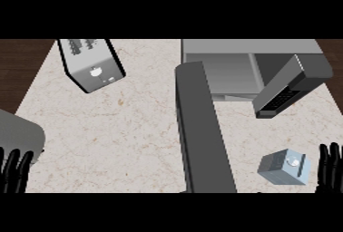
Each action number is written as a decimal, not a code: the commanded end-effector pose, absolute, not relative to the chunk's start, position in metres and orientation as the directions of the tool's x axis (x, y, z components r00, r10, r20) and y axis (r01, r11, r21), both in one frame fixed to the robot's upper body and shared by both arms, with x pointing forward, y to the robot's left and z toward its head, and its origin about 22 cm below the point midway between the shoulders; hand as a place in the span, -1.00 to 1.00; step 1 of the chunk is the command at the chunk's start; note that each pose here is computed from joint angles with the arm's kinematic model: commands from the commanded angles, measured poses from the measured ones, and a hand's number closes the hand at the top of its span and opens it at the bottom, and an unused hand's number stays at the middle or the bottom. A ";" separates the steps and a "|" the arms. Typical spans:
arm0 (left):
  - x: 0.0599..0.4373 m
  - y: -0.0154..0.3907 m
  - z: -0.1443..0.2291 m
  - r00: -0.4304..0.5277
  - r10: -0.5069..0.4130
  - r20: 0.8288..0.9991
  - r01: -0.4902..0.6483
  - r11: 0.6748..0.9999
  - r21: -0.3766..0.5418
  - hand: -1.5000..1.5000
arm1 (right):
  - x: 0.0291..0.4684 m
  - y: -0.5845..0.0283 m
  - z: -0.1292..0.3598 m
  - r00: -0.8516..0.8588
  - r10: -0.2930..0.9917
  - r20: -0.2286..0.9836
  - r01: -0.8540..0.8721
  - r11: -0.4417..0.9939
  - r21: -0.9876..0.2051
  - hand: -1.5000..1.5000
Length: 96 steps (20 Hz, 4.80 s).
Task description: Pick up the milk, place it into the microwave and close the microwave
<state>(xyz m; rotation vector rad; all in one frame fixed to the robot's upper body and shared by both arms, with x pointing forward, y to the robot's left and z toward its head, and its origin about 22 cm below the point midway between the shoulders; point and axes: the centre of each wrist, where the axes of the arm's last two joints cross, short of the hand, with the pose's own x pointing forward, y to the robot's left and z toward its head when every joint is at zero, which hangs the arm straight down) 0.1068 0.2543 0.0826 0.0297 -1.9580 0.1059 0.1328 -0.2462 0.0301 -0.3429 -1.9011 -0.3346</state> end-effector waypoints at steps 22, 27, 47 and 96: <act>0.088 0.252 0.097 -0.391 0.047 0.919 -0.038 0.997 -0.067 -1.00 | 0.145 -0.293 -0.064 -0.302 0.130 0.944 0.413 0.911 0.006 -1.00; 0.081 0.258 0.087 -0.388 0.031 0.921 -0.062 0.996 -0.060 -1.00 | 0.158 -0.307 -0.092 -0.271 0.133 0.953 0.443 0.897 0.001 -1.00; 0.090 0.265 0.078 -0.370 0.048 0.928 -0.052 0.996 -0.073 -1.00 | 0.140 -0.344 -0.146 -0.260 -0.096 0.961 0.118 0.984 0.130 -1.00; 0.091 0.295 0.071 -0.366 0.081 0.927 -0.061 0.992 -0.111 -1.00 | 0.371 -0.228 0.000 -0.384 0.121 0.915 -0.070 0.985 -0.159 1.00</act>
